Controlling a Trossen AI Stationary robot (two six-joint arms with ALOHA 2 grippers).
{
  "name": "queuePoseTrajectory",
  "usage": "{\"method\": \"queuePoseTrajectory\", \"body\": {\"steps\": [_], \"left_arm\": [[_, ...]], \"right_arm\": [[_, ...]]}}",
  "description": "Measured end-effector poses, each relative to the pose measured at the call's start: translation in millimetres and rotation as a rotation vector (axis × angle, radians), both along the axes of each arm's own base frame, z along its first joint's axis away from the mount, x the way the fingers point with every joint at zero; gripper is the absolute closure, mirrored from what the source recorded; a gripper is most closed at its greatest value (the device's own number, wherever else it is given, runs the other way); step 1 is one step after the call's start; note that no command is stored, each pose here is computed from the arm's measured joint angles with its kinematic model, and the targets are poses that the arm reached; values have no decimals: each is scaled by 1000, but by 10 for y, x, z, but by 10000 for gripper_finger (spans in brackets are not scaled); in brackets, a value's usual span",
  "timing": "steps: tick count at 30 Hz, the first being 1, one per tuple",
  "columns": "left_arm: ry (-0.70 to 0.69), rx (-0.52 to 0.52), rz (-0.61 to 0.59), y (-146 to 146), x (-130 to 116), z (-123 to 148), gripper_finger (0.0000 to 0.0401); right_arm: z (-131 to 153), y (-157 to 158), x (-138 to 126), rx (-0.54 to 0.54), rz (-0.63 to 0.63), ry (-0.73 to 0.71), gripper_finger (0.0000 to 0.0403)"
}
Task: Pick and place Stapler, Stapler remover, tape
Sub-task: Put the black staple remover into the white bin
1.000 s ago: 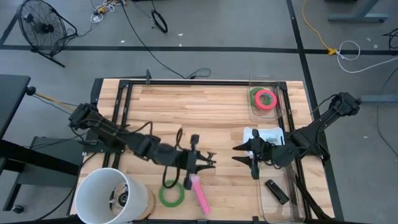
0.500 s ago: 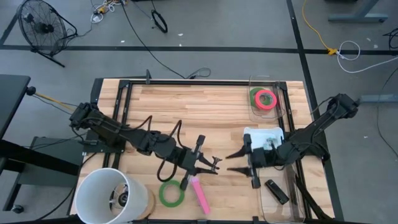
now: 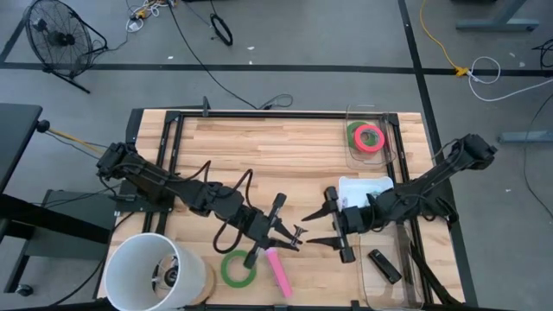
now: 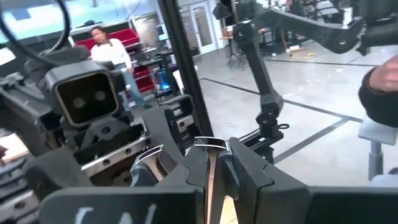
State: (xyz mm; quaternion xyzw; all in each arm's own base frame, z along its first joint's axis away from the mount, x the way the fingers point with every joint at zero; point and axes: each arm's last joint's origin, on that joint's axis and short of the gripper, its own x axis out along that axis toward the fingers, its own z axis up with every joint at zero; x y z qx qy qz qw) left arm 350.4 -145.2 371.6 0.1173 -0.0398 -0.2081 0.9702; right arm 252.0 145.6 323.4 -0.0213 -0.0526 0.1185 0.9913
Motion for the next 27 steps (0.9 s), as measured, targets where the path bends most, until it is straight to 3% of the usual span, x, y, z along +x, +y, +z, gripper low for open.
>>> {"method": "queuePoseTrajectory", "body": {"steps": [11, 19, 27], "left_arm": [[-27, 24, -50, -13, -4, 10, 365], [-43, 49, -102, -25, -10, 12, 365], [-59, 66, -127, -38, 4, -2, 365]], "right_arm": [[-62, -36, 176, 18, 63, -63, 149], [-58, -49, 208, 15, 151, -95, 194], [-57, -43, 217, 26, 155, -106, 228]]}}
